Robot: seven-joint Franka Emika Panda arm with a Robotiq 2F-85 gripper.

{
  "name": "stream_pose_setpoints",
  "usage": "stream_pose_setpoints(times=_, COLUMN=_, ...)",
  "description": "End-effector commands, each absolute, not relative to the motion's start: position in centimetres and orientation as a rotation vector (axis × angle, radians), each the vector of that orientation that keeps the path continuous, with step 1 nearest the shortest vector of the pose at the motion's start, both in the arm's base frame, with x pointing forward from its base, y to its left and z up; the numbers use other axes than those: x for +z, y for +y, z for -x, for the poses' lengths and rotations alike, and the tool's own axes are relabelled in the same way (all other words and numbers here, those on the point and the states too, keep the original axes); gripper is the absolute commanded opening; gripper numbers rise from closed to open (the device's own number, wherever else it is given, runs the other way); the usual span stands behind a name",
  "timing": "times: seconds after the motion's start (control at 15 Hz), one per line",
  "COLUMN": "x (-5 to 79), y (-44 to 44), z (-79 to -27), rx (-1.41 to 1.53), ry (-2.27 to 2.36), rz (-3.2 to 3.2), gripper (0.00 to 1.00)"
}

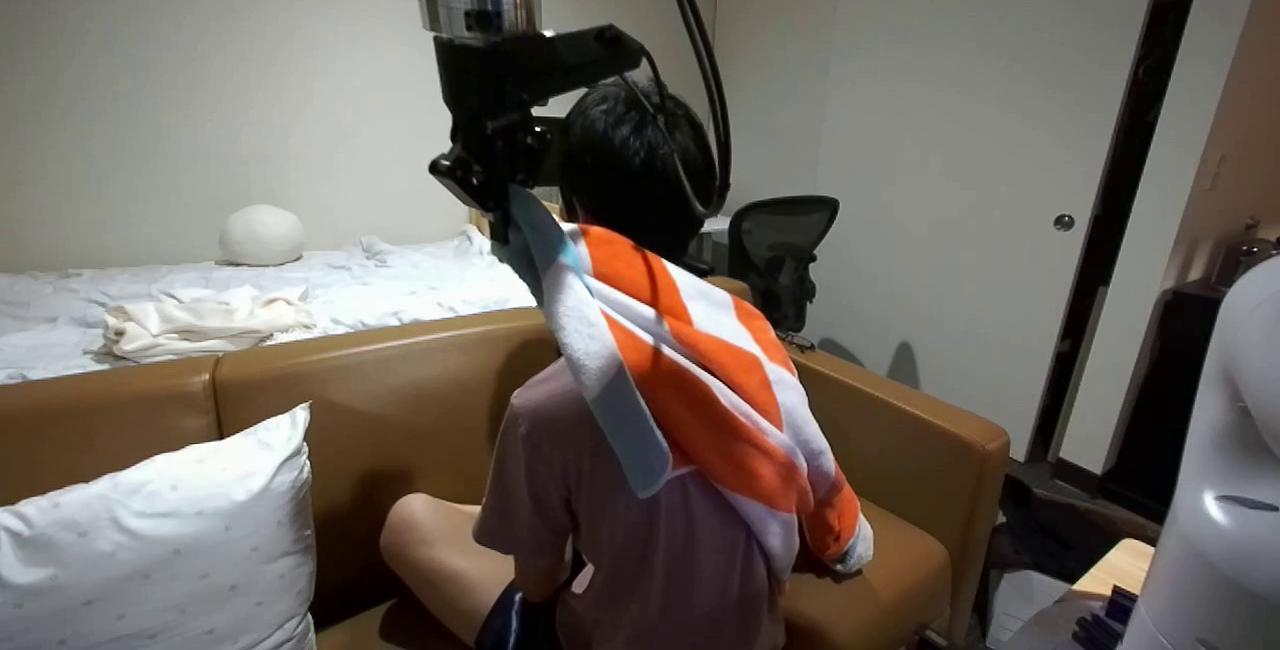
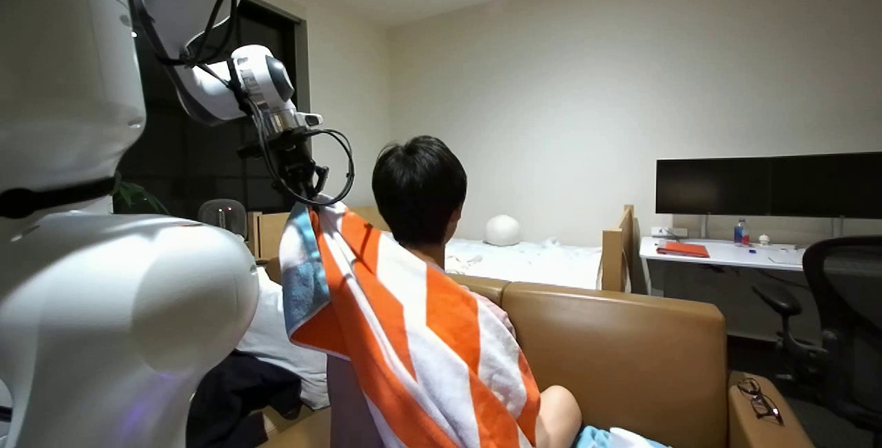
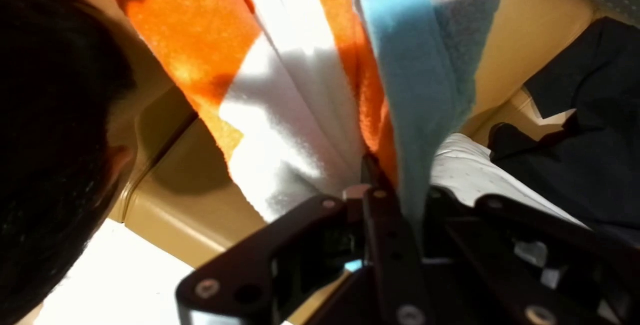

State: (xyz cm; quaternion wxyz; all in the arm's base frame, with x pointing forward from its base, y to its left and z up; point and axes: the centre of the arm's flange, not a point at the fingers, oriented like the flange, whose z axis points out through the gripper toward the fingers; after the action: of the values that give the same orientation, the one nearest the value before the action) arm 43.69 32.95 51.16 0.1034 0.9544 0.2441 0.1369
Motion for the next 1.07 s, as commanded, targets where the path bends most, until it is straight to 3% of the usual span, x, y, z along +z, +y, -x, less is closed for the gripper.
stream_pose_setpoints(times=0.0, x=51.0, y=32.8, z=-44.0, rx=0.405, ry=0.717, rz=-2.820, gripper=0.07)
stream_pose_setpoints(times=0.47, x=50.3, y=32.5, z=-44.8, rx=0.401, ry=0.718, rz=-2.827, gripper=0.07)
stream_pose_setpoints(times=0.6, x=50.7, y=32.6, z=-44.6, rx=0.411, ry=0.717, rz=-2.822, gripper=0.02)
stream_pose_setpoints(times=1.0, x=57.2, y=32.4, z=-39.9, rx=0.475, ry=0.725, rz=-2.769, gripper=0.02)
